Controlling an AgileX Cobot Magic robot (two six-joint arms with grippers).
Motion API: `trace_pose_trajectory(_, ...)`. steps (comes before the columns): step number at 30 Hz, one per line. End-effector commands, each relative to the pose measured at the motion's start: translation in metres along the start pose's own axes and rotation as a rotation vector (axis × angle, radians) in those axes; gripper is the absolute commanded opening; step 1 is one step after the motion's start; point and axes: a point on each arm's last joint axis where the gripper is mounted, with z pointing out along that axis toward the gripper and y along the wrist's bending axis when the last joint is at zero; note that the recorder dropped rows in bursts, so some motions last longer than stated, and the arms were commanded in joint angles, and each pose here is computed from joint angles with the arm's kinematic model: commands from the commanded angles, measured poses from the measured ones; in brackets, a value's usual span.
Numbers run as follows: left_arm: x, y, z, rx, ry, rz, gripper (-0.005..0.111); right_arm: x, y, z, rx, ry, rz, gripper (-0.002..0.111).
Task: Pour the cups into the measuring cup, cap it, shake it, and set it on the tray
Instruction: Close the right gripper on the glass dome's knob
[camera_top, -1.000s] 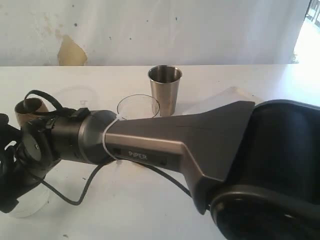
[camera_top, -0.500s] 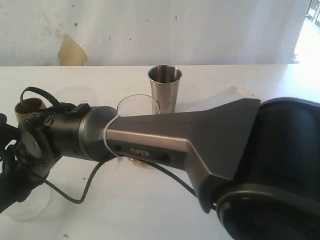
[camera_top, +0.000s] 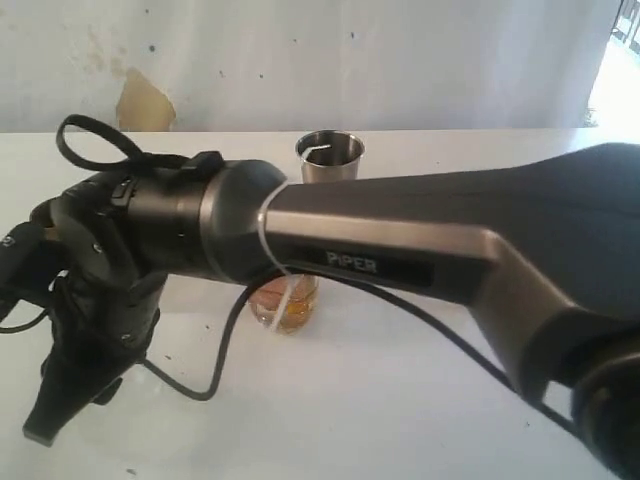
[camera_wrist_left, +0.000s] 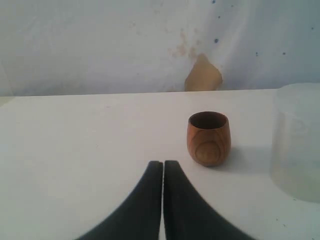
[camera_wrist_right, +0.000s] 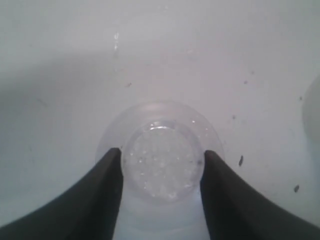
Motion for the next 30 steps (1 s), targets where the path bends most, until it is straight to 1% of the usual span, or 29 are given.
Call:
trace_pose_trajectory(1,0.001,0.0,0.0,0.0,-0.009,-0.006,0.001,0.016,-0.01,-0.027,0.044,-0.04,0.05,0.0)
trace_pose_trajectory(3,0.001,0.0,0.0,0.0,-0.009,-0.006,0.001,0.03,-0.008,-0.047,0.053,-0.062,0.061,0.0)
trace_pose_trajectory(6,0.001,0.0,0.0,0.0,-0.009,-0.006,0.001,0.043,-0.003,-0.057,0.051,-0.054,0.064,0.0)
trace_pose_trajectory(9,0.001,0.0,0.0,0.0,-0.009,-0.006,0.001,0.066,0.001,-0.055,0.054,-0.023,0.063,0.0)
trace_pose_trajectory(12,0.001,0.0,0.0,0.0,-0.009,-0.006,0.001,0.083,0.001,-0.047,0.076,-0.071,0.105,0.0)
trace_pose_trajectory(15,0.001,0.0,0.0,0.0,-0.009,-0.006,0.001,0.092,0.002,-0.041,0.075,-0.058,0.124,0.0)
trace_pose_trajectory(17,0.001,0.0,0.0,0.0,-0.009,-0.006,0.001,0.095,0.003,-0.041,0.066,-0.025,0.125,0.009)
trace_pose_trajectory(18,0.001,0.0,0.0,0.0,-0.009,-0.006,0.001,0.096,0.003,-0.041,0.062,-0.009,0.125,0.02)
trace_pose_trajectory(19,0.001,0.0,0.0,0.0,-0.009,-0.006,0.001,0.096,0.003,-0.041,0.06,-0.005,0.127,0.028)
trace_pose_trajectory(20,0.001,0.0,0.0,0.0,-0.009,-0.006,0.001,0.097,0.004,-0.041,0.059,0.0,0.127,0.042)
trace_pose_trajectory(21,0.001,0.0,0.0,0.0,-0.009,-0.006,0.001,0.097,0.004,-0.041,0.059,0.001,0.135,0.05)
trace_pose_trajectory(23,0.001,0.0,0.0,0.0,-0.009,-0.006,0.001,0.096,0.004,-0.042,0.058,0.003,0.159,0.061)
trace_pose_trajectory(24,0.001,0.0,0.0,0.0,-0.009,-0.006,0.001,0.094,0.003,-0.044,0.055,0.009,0.159,0.064)
trace_pose_trajectory(27,0.001,0.0,0.0,0.0,-0.009,-0.006,0.001,0.082,0.001,-0.055,0.05,0.017,0.163,0.064)
trace_pose_trajectory(30,0.001,0.0,0.0,0.0,-0.009,-0.006,0.001,0.074,-0.001,-0.064,0.053,0.066,0.253,0.064)
